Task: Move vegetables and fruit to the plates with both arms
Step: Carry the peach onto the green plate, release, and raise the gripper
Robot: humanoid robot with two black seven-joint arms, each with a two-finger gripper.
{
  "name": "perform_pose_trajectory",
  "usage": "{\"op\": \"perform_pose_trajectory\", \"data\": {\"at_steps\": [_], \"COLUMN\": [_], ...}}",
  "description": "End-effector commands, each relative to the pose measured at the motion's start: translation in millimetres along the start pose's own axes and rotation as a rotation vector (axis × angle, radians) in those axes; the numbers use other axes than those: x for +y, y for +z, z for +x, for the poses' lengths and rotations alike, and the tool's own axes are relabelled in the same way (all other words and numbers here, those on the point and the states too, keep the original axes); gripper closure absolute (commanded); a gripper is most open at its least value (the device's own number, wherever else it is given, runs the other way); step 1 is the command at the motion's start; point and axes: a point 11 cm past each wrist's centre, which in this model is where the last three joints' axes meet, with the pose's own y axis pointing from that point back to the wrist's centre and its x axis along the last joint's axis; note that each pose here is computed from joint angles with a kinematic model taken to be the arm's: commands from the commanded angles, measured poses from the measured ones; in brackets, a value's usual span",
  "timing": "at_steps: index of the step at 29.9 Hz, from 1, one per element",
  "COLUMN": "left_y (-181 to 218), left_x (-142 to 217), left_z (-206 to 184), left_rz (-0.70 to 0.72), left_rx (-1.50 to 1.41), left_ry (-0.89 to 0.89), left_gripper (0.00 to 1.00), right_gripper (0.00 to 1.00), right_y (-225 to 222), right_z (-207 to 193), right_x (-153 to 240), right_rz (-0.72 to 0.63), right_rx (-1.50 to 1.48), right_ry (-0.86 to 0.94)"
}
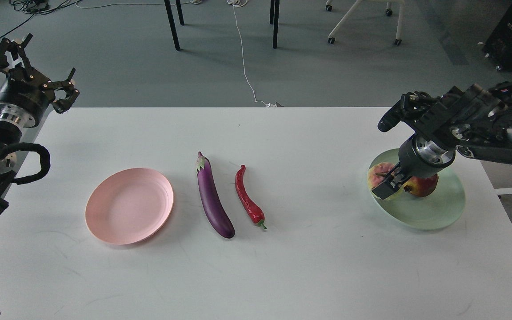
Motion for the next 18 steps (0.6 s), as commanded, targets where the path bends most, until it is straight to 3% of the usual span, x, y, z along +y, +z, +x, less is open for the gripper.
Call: {"op": "perform_pose_trajectory", "data": {"at_steps": [1,6,8,9,10,18], "left_y": [-0.6,-5.9,-5.9,-5.2,-4.5,-0.4], "left_x": [-0.1,-1.8,-1.8,-1.6,-1.5,-1.5], "left_z": [-0.3,-4.0,-4.0,-3.6,-3.2,-2.3], "left_rz": [0.000,0.006,0.006,0.005,0.005,0.007], "left_rx": [0.001,0.010,0.010,0.009,0.008,0.000], "left_ry": [0.000,-0.007,-0.007,-0.006,-0.006,-0.006], "left_gripper": [0.01,0.01,0.01,0.01,0.01,0.01], "right_gripper": [0.35,0.25,0.15,0.06,0.04,0.02], "right_y": [12.7,7.8,5.7,5.3,4.4,14.5], "right_z": [-20.7,-28.7,-28.6,-28.4,-28.5,-20.2], "right_x": [-6.4,-17.3,-20.4,-21.1,-21.9,-10.4], "right_rz": [-0.013,0.013,0.022,0.025,0.030,0.020], "right_rx": [-0.027,-0.044,-0.049,-0.052,-0.053,-0.090], "right_ry": [-0.024,-0.032,-0.027,-0.022,-0.022,0.038]}}
